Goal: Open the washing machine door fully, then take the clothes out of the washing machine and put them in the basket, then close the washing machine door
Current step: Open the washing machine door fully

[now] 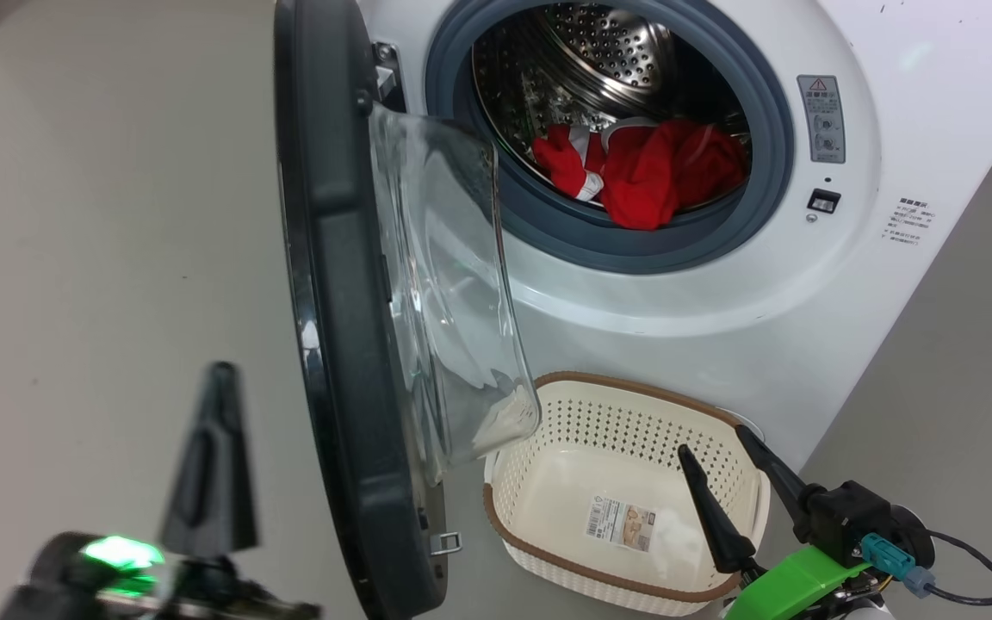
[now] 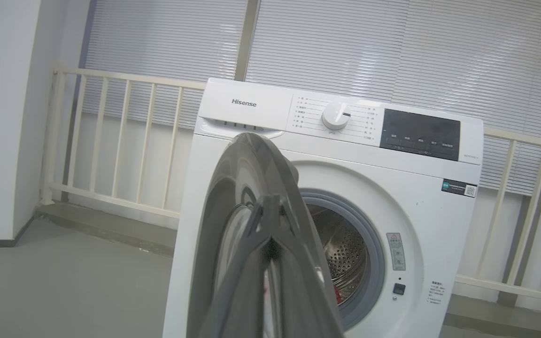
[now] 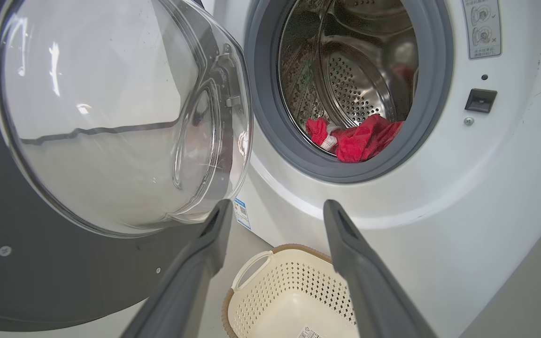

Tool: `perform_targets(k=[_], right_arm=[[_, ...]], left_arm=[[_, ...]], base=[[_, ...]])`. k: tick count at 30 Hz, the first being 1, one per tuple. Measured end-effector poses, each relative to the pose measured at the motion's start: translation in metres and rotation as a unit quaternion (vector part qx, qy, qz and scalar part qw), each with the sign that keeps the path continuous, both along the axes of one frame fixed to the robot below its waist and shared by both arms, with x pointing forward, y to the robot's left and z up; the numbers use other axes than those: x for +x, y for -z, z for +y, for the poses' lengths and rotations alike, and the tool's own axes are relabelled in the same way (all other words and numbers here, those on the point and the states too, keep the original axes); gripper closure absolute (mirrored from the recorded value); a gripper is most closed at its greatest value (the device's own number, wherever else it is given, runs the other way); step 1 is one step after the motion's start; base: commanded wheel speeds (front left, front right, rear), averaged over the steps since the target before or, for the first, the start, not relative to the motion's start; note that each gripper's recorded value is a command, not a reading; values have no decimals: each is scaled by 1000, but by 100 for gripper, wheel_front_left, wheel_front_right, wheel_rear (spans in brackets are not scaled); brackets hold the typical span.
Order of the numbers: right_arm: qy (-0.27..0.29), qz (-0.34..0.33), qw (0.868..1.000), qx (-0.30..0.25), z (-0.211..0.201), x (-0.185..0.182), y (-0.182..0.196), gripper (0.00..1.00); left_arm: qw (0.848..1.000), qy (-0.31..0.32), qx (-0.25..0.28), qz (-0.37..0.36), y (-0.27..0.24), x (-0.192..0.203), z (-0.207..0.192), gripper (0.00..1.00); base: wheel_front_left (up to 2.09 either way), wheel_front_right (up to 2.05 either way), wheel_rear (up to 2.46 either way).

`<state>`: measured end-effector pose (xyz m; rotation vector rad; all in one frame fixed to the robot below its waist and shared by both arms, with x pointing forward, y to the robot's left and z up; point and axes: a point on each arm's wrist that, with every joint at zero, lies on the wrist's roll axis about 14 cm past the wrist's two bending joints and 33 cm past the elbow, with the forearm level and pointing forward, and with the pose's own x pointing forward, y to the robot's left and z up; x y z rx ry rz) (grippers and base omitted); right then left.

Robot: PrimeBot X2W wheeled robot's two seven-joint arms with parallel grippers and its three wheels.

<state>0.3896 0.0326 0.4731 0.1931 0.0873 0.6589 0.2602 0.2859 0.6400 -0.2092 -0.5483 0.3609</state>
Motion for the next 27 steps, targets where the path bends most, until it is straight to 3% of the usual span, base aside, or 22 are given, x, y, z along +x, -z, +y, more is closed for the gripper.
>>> perform_targets(k=[6, 13, 19, 27], right_arm=[[4, 3, 1000, 0, -2, 1, 2, 0], [6, 8, 1000, 0, -4, 2, 6, 0], [6, 11, 1000, -1, -4, 2, 8, 0], [6, 9, 1000, -1, -5, 2, 7, 0]], left_arm=[[993, 116, 20, -4, -2, 17, -66, 100], [978, 185, -12, 90, 62, 24, -108, 100], [963, 194, -56, 177, 122, 22, -116, 100], [961, 177, -71, 200, 138, 21, -109, 100]], base=[[0, 0, 0], [0, 0, 0], [0, 0, 0], [0, 0, 0]])
